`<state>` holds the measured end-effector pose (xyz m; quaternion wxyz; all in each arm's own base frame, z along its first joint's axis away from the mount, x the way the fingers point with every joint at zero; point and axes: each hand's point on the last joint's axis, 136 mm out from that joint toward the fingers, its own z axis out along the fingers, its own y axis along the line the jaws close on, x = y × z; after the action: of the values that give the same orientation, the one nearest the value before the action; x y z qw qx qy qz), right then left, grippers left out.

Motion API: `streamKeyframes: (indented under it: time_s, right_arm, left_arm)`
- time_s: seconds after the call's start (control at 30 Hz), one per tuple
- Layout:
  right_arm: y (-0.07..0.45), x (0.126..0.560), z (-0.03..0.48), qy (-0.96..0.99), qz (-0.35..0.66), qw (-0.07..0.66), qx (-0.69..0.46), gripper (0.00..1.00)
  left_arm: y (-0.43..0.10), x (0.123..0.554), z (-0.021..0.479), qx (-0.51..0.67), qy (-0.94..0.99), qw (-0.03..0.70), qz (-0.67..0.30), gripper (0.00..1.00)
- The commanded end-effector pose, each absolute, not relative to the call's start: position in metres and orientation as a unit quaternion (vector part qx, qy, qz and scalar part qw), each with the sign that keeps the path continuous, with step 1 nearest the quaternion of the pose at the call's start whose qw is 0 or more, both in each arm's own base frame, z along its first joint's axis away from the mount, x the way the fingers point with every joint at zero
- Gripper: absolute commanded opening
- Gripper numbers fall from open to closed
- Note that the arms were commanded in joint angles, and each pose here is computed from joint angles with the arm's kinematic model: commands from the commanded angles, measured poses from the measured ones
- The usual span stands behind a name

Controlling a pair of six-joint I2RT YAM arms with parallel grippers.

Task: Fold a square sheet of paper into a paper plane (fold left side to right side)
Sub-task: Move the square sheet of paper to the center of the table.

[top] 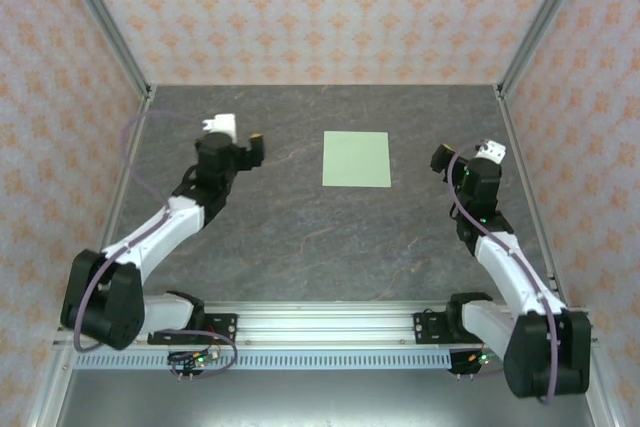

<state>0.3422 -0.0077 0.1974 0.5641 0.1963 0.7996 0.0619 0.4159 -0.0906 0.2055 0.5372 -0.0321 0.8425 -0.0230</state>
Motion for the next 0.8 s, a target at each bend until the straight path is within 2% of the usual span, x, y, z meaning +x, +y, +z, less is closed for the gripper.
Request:
streamKeyframes:
  time_s: [0.0,0.23,0.37,0.77]
  right_arm:
    - [0.015,0.306,0.154,0.855,0.093,0.457,0.226,1.0]
    - [0.048,0.277,0.15,0.881,0.111,0.414,0.2,1.0]
    - [0.05,0.267,0.148,0.885,0.103,0.411,0.191,1.0]
    - [0.047,0.252,0.147,0.888,0.102,0.406,0.189,1.0]
  left_arm:
    - [-0.147,0.404,0.144,0.01,0.914,0.402,-0.043,0.99]
    - [-0.28,0.43,0.095,0.104,0.948,0.296,-0.056,0.99]
    - [-0.324,0.447,0.078,0.126,0.949,0.282,-0.061,0.99]
    - [-0.343,0.478,0.041,0.121,0.957,0.261,-0.034,0.99]
